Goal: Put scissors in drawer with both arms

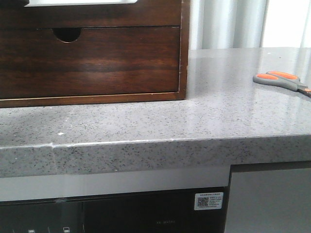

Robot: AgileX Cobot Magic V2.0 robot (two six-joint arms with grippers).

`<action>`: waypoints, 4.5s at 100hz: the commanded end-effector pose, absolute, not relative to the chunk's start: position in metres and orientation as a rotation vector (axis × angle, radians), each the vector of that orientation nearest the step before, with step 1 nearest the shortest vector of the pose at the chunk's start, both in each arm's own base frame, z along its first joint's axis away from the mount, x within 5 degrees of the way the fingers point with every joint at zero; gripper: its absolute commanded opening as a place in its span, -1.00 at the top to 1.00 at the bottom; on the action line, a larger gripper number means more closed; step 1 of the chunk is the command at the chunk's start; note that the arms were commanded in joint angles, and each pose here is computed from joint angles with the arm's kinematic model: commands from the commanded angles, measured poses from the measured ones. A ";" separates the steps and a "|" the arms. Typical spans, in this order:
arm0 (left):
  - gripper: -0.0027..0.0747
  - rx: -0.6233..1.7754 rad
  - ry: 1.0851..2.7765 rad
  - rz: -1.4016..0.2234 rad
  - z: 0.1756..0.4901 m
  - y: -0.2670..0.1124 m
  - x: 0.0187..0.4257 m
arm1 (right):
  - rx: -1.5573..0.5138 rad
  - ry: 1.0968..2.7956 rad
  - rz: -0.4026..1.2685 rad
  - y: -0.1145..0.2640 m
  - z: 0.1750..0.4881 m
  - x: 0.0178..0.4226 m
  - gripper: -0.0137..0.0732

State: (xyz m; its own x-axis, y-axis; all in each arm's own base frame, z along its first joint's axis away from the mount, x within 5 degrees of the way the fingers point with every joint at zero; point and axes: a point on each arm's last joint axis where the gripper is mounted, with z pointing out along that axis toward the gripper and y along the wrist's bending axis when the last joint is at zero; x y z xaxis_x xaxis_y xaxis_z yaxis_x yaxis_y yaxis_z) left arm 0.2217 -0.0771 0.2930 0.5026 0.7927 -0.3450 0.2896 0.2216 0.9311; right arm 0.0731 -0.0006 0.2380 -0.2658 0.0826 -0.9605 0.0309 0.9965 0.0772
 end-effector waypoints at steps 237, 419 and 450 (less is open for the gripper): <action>0.16 0.740 0.869 0.114 0.340 -0.054 0.089 | 0.054 1.918 0.013 -0.002 0.304 0.143 0.20; 0.17 0.656 0.895 0.136 0.344 -0.043 0.068 | -0.143 2.751 -0.060 -0.007 0.283 0.381 -0.22; 0.17 0.656 0.895 0.136 0.344 -0.043 0.068 | -0.146 2.777 -0.058 -0.007 0.274 0.385 -0.19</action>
State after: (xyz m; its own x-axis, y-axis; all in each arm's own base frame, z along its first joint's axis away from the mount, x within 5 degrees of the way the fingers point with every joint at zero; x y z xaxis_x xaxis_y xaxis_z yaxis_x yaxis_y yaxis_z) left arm 0.0704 -0.0425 0.3324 0.5937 0.4348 -0.6771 0.1481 0.7680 0.6231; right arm 0.3852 -0.0061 0.2503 -0.9563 -0.0961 -0.2760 -0.0876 0.9952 -0.0429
